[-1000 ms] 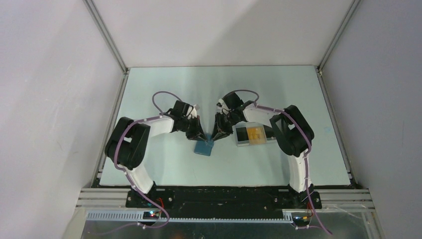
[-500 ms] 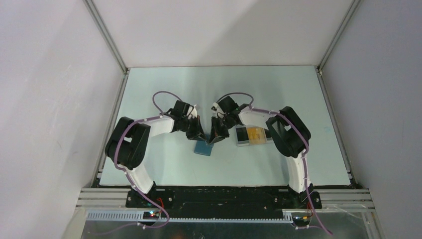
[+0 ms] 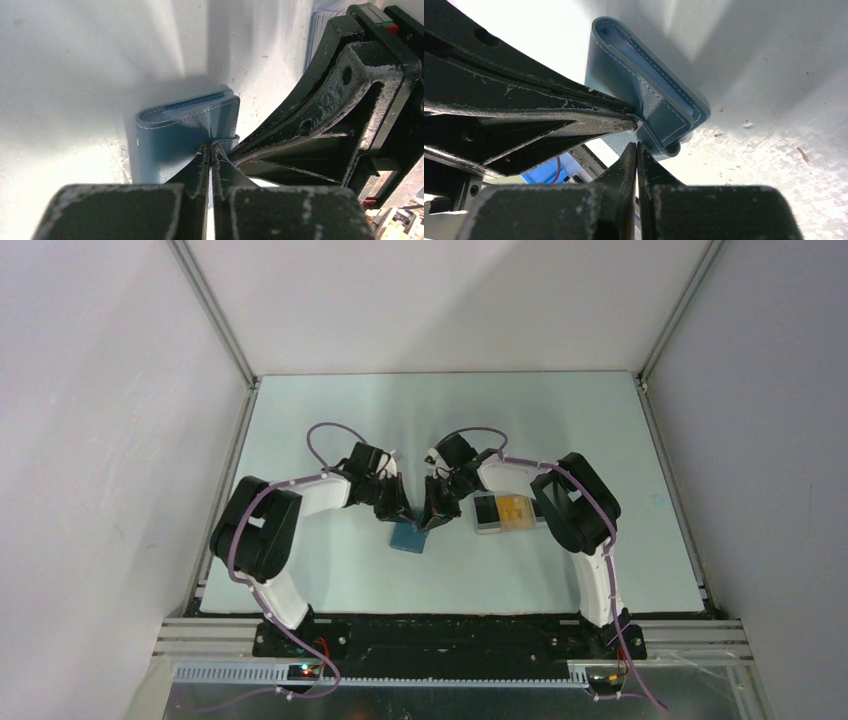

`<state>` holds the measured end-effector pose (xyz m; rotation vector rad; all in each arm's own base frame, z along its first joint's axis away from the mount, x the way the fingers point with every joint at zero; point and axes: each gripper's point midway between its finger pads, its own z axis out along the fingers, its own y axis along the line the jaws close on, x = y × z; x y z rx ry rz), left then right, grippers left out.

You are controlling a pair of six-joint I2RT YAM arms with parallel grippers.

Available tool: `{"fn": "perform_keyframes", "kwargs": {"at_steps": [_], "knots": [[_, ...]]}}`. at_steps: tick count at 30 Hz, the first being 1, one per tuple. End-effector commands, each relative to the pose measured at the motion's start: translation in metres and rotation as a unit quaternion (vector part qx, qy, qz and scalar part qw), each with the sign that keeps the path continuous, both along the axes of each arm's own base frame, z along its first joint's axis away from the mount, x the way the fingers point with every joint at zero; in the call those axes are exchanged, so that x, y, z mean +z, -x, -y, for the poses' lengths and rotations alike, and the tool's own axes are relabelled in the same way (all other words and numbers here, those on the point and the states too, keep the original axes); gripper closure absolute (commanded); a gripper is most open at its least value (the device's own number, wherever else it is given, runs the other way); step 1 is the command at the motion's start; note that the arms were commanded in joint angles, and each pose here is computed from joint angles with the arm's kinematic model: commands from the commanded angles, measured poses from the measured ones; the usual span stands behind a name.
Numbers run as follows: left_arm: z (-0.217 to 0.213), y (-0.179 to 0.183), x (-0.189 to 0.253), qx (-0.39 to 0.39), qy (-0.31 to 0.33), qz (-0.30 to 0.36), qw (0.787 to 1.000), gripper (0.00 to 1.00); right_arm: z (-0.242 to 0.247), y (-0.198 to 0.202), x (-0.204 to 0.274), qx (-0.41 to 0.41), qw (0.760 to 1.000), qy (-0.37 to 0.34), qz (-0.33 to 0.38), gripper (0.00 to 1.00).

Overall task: Put the credit cards into the card holder
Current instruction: Close the card holder at the center of the board.

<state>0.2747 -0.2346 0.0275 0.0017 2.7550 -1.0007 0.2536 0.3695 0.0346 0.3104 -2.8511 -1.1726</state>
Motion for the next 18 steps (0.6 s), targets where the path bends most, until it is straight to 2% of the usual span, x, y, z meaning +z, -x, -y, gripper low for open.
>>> {"fn": "perform_keyframes", "kwargs": {"at_steps": [1, 18], "knots": [[-0.011, 0.006, -0.007, -0.006, -0.042, 0.014, 0.999, 0.97, -0.005, -0.010, 0.017, -0.001, 0.999, -0.007, 0.036, 0.95], [-0.015, 0.013, -0.005, -0.009, -0.057, 0.017, 0.998, 1.00, -0.009, -0.014, 0.041, 0.003, 0.997, -0.039, 0.060, 0.95]]}}
